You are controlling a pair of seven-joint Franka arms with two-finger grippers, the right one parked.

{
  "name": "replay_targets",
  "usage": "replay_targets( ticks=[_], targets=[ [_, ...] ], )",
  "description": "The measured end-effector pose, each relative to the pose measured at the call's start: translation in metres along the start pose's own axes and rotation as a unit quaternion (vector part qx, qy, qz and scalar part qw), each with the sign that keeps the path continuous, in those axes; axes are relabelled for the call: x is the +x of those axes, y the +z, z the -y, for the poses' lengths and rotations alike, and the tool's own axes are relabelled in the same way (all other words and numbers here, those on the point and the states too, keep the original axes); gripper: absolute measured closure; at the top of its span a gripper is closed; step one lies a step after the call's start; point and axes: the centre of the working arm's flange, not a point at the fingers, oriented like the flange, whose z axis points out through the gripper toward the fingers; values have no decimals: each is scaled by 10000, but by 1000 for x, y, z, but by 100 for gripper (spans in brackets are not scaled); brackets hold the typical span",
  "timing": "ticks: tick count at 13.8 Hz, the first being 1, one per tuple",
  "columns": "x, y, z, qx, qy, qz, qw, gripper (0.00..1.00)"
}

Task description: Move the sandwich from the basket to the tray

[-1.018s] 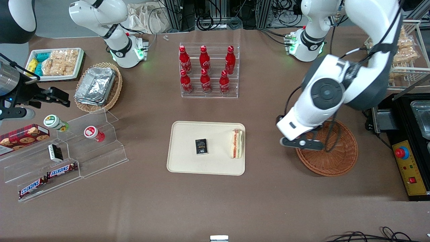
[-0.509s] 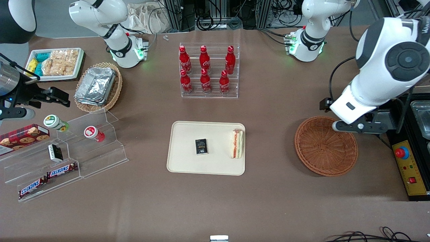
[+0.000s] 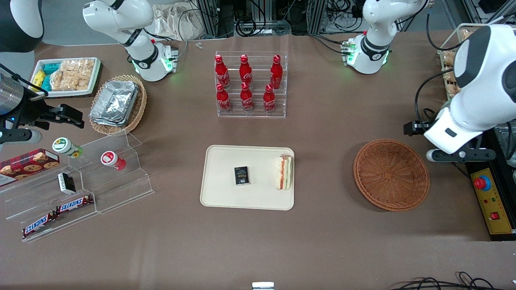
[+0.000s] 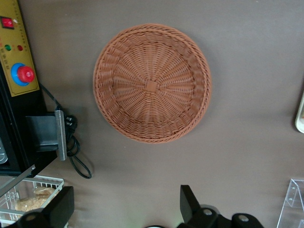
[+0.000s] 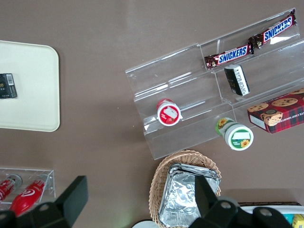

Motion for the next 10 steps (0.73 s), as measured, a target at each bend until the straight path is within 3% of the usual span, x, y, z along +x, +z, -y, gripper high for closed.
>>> replay_targets(
  ticks=[5, 10],
  targets=[
    [3, 7, 41, -308, -329, 113, 9989, 0],
    [-8, -7, 53, -421, -460, 13, 9981, 0]
  ],
)
